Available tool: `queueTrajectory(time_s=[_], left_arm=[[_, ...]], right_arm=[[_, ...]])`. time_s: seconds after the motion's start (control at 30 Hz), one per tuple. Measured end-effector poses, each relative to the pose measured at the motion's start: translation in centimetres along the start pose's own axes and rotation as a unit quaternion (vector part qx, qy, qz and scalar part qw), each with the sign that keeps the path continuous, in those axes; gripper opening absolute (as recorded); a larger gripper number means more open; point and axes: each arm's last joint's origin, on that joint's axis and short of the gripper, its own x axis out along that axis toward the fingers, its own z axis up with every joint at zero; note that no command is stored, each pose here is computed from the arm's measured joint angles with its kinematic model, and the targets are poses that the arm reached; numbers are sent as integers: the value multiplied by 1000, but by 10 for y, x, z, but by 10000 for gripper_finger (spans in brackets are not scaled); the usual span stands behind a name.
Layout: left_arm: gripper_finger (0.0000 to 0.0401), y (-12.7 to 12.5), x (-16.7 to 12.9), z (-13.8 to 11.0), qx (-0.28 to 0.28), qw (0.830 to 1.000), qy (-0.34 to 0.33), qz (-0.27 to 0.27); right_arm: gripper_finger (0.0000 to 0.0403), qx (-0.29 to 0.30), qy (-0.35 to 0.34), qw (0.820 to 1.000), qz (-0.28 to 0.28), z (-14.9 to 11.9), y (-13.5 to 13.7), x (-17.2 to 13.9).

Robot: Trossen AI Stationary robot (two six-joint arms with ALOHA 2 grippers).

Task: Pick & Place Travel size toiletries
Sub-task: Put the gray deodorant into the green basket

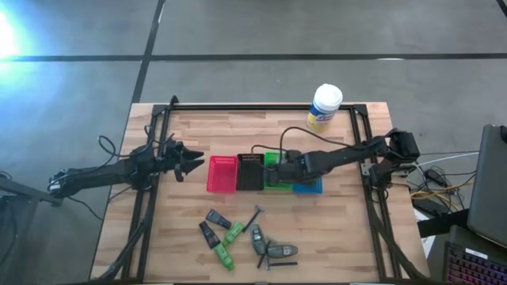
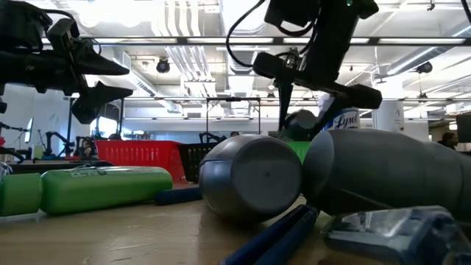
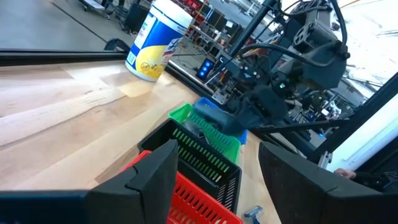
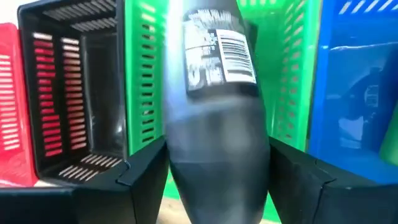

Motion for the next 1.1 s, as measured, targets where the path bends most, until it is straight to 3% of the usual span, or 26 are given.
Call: queueTrajectory(time_s=[0.3,0.47,0.63,0.83,1.1], left_arm=[[229,0,0,0,0,1000,2,2],[229,0,0,0,0,1000,3,2],[229,0,0,0,0,1000,3,2],[229,0,0,0,0,1000,3,2],[229,0,0,0,0,1000,3,2]], right_arm=[[307,-23,1,1000,-15,0,0,-7],[332,-153,41,987,19,-19,10,-26],[336,-309,113,943,50,-53,8,-43],[322,-459,180,866,80,-105,-13,-63],[325,-598,153,779,110,-150,-42,-83]])
